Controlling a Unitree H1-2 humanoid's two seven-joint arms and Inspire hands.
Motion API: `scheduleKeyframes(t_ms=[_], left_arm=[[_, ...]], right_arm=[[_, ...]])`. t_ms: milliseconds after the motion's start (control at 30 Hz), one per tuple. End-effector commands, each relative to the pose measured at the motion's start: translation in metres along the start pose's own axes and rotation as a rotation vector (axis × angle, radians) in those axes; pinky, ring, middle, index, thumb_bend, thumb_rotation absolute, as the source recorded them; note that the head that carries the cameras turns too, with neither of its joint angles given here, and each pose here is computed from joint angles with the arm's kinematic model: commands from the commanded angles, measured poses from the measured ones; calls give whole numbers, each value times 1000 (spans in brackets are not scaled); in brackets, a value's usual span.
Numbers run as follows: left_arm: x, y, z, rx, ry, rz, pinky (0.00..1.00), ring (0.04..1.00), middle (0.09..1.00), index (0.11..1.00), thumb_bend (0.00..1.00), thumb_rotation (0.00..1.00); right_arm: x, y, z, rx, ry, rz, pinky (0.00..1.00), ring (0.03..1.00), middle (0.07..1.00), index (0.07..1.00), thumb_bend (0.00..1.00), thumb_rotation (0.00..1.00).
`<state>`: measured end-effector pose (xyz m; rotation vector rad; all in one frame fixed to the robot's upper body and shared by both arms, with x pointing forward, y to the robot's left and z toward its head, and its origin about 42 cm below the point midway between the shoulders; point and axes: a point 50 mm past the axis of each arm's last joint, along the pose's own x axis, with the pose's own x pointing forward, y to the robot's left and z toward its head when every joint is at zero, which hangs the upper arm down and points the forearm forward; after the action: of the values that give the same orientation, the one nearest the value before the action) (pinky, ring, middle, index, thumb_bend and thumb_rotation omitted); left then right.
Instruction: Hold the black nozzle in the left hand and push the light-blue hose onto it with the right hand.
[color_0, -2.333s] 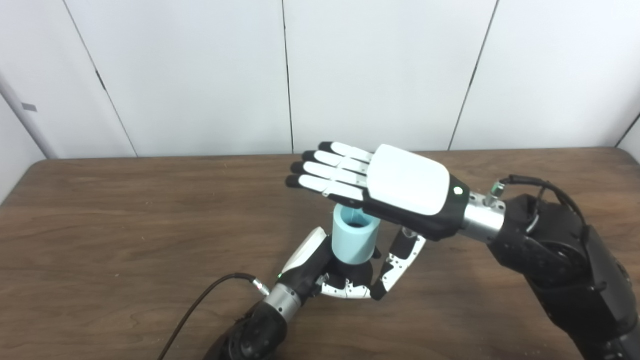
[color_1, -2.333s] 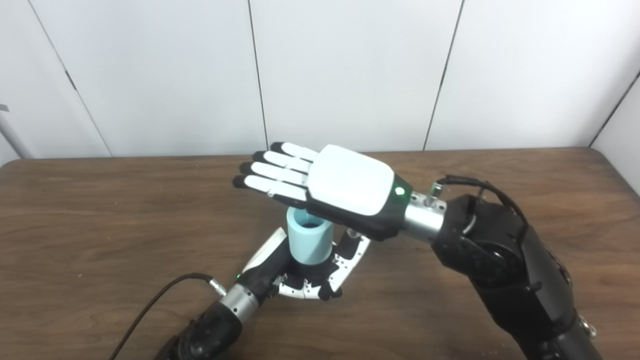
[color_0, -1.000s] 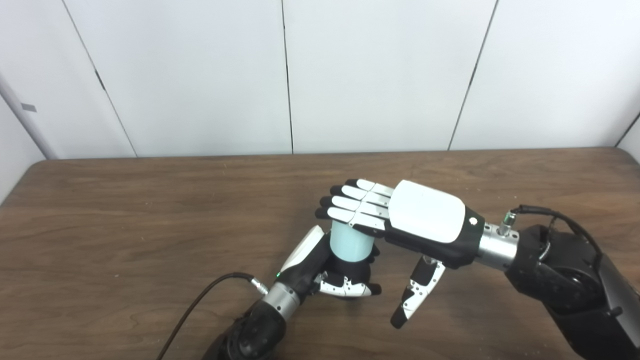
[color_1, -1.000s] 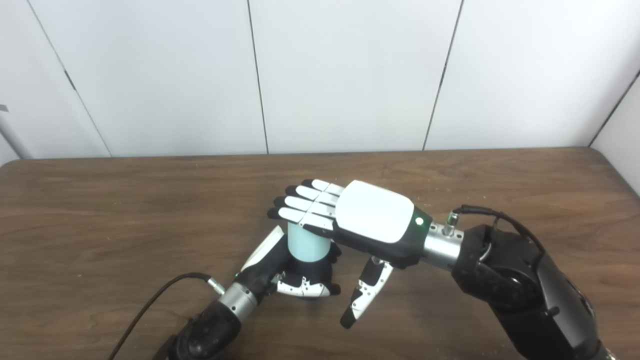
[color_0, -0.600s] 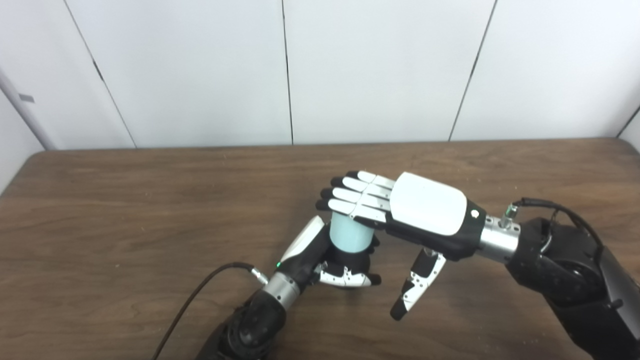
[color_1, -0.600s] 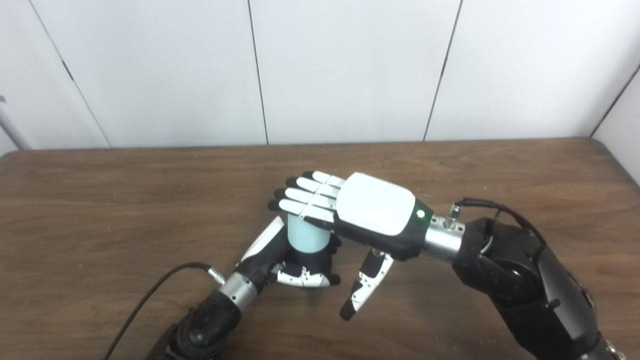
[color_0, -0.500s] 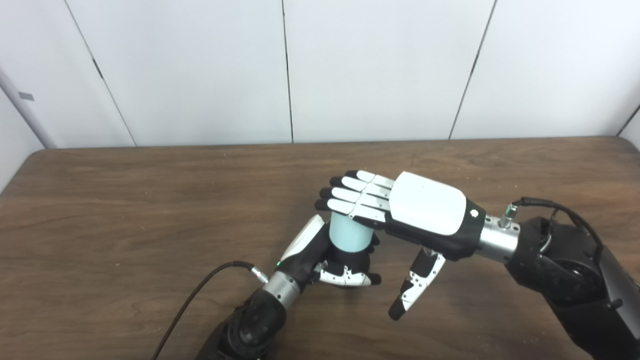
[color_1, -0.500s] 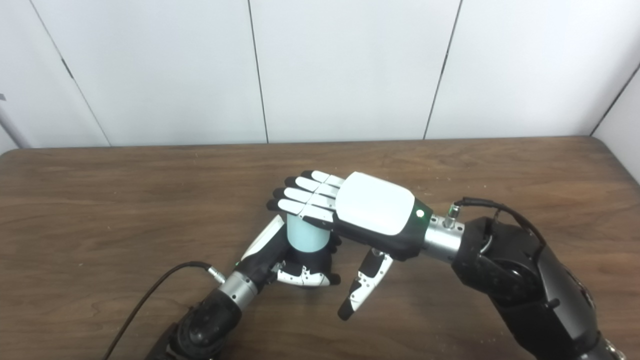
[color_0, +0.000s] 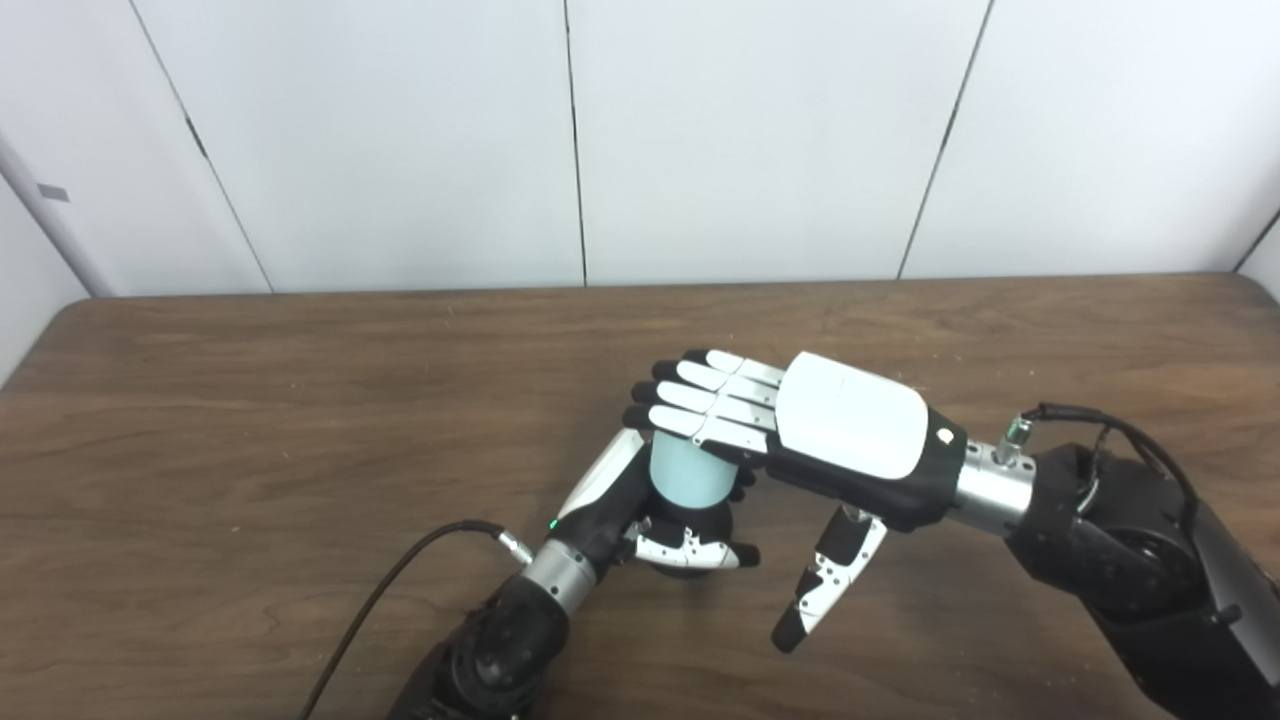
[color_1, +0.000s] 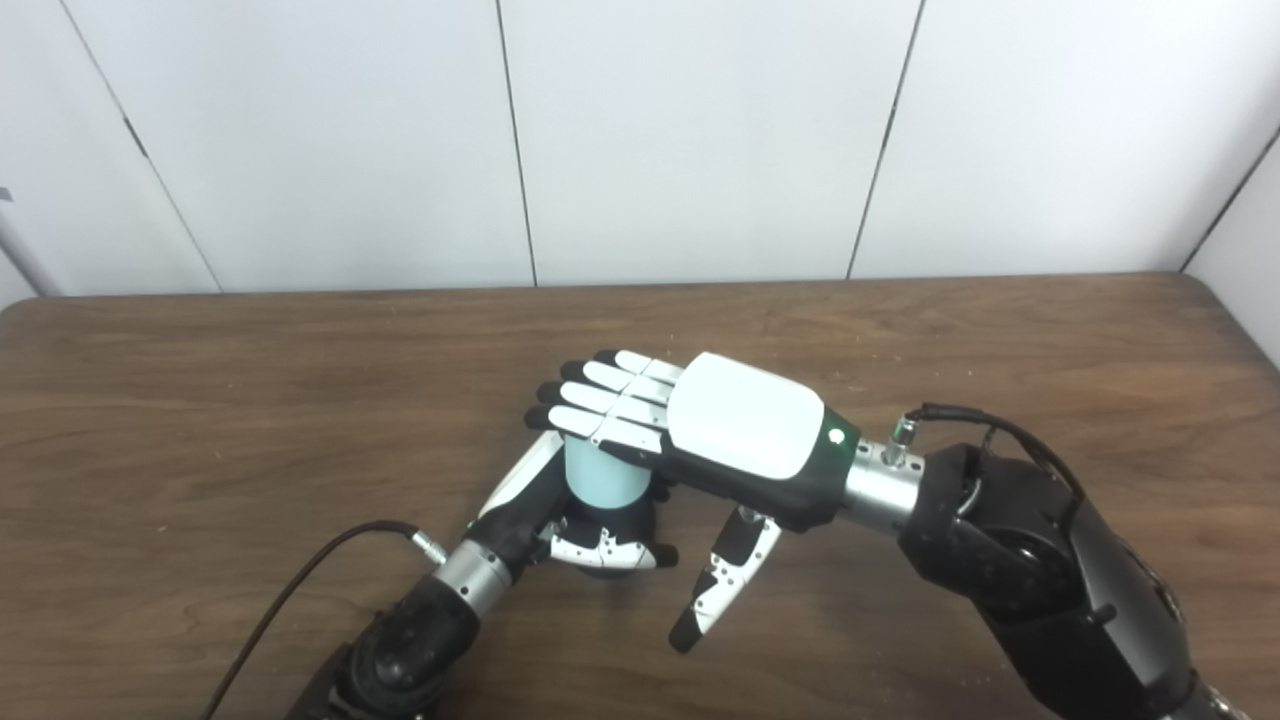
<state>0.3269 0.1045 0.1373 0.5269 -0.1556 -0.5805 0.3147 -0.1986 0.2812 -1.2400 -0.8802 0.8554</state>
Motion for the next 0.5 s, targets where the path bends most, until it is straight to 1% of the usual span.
scheduleKeyframes(t_ms=[0, 100, 200, 233, 333, 367, 467], left_arm=[[-12, -17, -21, 9, 140, -85, 898, 639, 598, 485, 516, 76], [-12, -17, -20, 10, 139, -86, 887, 633, 591, 485, 516, 76], [-12, -17, -20, 6, 137, -92, 801, 604, 571, 486, 517, 77], [-12, -17, -21, 5, 137, -94, 798, 595, 566, 486, 517, 77], [-12, -17, -20, 8, 135, -96, 851, 593, 561, 486, 517, 77], [-11, -16, -20, 7, 135, -97, 849, 589, 558, 486, 517, 77], [-11, -16, -20, 1, 132, -98, 791, 564, 541, 485, 517, 77]], right_arm=[[-3, 7, 2, -1, -7, 67, 976, 1000, 1000, 1000, 869, 516], [-3, 8, 3, 4, -5, 70, 976, 1000, 1000, 1000, 868, 515], [-3, 9, 3, 5, -3, 74, 975, 1000, 1000, 1000, 868, 515], [-3, 9, 3, 4, -3, 76, 975, 1000, 1000, 1000, 868, 515], [-3, 10, 4, 1, -3, 78, 975, 1000, 1000, 1000, 868, 514], [-3, 10, 4, 0, -3, 78, 975, 1000, 1000, 1000, 868, 514], [-3, 12, 4, -7, -4, 81, 976, 1000, 1000, 1000, 867, 515]])
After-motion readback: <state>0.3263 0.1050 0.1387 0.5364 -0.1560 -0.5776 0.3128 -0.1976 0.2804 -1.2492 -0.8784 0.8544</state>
